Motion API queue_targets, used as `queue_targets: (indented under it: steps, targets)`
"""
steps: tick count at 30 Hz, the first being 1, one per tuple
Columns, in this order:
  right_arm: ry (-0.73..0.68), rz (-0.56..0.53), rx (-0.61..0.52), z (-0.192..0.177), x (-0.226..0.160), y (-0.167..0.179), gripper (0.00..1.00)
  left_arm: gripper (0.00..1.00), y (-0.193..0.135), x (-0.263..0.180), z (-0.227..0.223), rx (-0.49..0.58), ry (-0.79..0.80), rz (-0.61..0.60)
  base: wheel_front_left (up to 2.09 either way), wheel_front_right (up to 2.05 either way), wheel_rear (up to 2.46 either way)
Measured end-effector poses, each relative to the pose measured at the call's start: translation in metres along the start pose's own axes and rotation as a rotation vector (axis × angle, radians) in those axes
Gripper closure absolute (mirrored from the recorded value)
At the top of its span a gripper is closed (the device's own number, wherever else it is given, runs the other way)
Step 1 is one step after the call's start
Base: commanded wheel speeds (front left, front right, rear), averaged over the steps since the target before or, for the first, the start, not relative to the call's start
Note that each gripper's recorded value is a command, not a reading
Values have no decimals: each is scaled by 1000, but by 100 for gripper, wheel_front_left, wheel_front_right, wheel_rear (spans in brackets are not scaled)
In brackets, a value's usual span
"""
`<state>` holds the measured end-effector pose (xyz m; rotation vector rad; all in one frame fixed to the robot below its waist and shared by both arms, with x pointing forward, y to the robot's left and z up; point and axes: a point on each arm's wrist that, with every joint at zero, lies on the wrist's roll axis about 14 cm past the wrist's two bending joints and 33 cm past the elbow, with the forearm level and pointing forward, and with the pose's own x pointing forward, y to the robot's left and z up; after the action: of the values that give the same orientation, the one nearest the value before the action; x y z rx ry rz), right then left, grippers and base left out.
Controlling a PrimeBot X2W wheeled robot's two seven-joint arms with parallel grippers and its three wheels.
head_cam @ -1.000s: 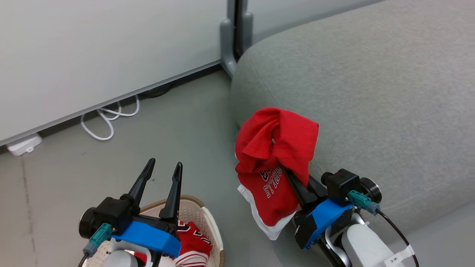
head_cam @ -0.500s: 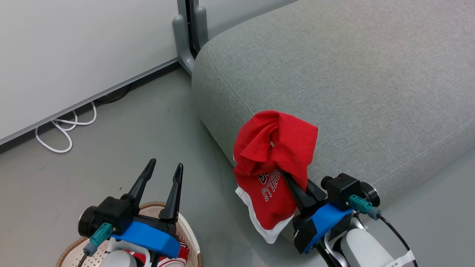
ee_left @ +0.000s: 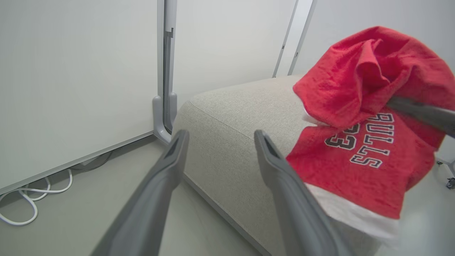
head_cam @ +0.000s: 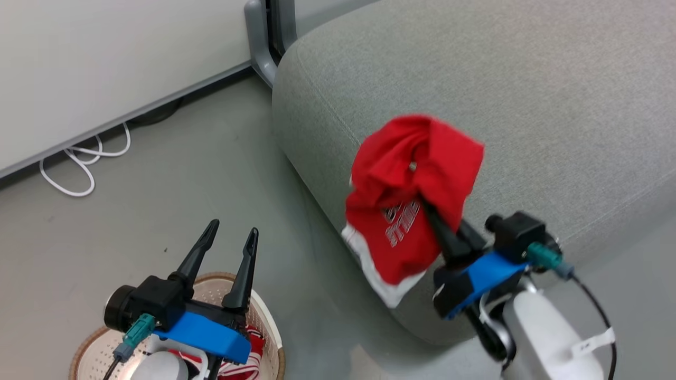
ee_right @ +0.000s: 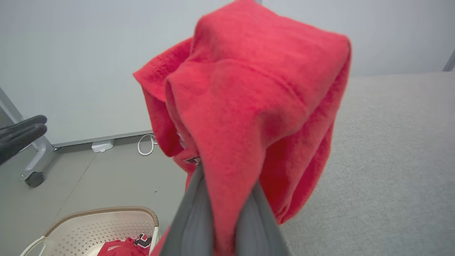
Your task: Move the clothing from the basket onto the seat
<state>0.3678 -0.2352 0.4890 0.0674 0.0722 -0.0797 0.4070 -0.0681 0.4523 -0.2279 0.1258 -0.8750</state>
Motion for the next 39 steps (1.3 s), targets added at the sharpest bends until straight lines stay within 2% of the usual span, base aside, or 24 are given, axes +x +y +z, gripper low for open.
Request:
queue_targets:
  steps: [10, 18, 24, 27, 34, 39]
  targets:
    - [-72, -115, -32, 41, 71, -52, 100, 0, 21, 12, -14, -10, 4, -29, 0, 0, 0]
    - [-110, -223, -103, 68, 144, -97, 100, 0, 65, 20, -19, 8, -25, -3, 0, 0, 0]
    - [-155, -339, -68, 78, 186, -143, 100, 0, 97, 19, -38, 20, -4, 17, 0, 0, 0]
    - [-135, -385, -50, 65, 202, -160, 100, 0, 107, 18, -49, 16, 12, 25, 0, 0, 0]
    - [2, -504, -44, 0, 207, -198, 100, 0, 127, 17, -67, 25, 35, 49, 0, 0, 0]
    - [49, -538, -4, -38, 205, -200, 100, 0, 135, 12, -70, 26, 42, 73, 0, 0, 0]
